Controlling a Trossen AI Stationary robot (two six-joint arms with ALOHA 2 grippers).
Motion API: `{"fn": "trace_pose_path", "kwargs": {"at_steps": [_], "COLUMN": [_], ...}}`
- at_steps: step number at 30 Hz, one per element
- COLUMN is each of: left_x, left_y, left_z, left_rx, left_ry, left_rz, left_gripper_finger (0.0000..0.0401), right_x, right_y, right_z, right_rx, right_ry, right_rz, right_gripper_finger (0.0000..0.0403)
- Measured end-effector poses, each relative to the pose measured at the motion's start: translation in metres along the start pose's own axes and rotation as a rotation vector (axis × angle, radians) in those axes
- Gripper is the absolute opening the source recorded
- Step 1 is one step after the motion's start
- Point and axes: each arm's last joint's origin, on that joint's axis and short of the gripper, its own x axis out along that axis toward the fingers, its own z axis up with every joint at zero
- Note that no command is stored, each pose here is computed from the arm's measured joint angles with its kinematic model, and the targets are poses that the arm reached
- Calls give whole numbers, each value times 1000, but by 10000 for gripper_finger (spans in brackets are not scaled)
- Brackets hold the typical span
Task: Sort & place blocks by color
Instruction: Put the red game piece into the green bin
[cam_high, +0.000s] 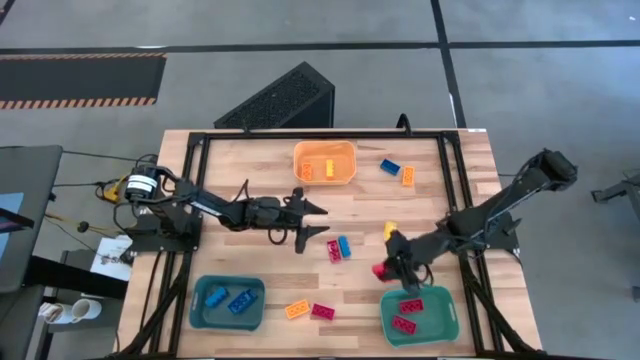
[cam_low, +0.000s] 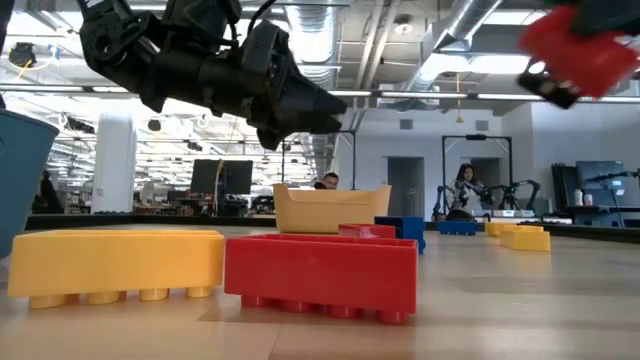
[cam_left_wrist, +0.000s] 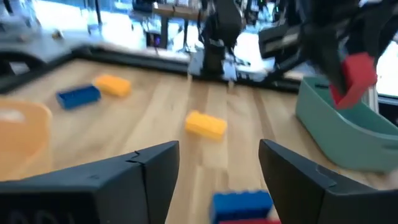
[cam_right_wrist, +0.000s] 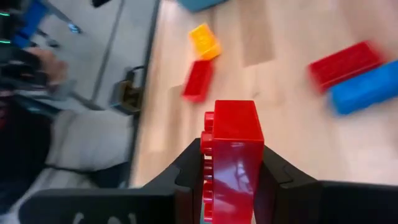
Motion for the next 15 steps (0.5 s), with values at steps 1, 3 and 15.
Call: {"fn": "trace_pose_path", "kwargs": {"at_steps": [1,3,15], "left_x": [0,-1,-5], "left_y": [-2,-8,-33], "left_z": [-2,-5,-6], "left_rx": [-5,-10,21], "left_ry": [18,39,4], "left_rz": [-6,-18,-49], "left_gripper_finger": [202,198,165], "right_x": [0,-1,-4], "right_y": [4,11,32], "right_z": [-3,-11,-49], "right_rx": [14,46,295], "right_ry": [12,48,244], "right_rz": [16,31,12], "right_gripper_finger": [98,98,110]}}
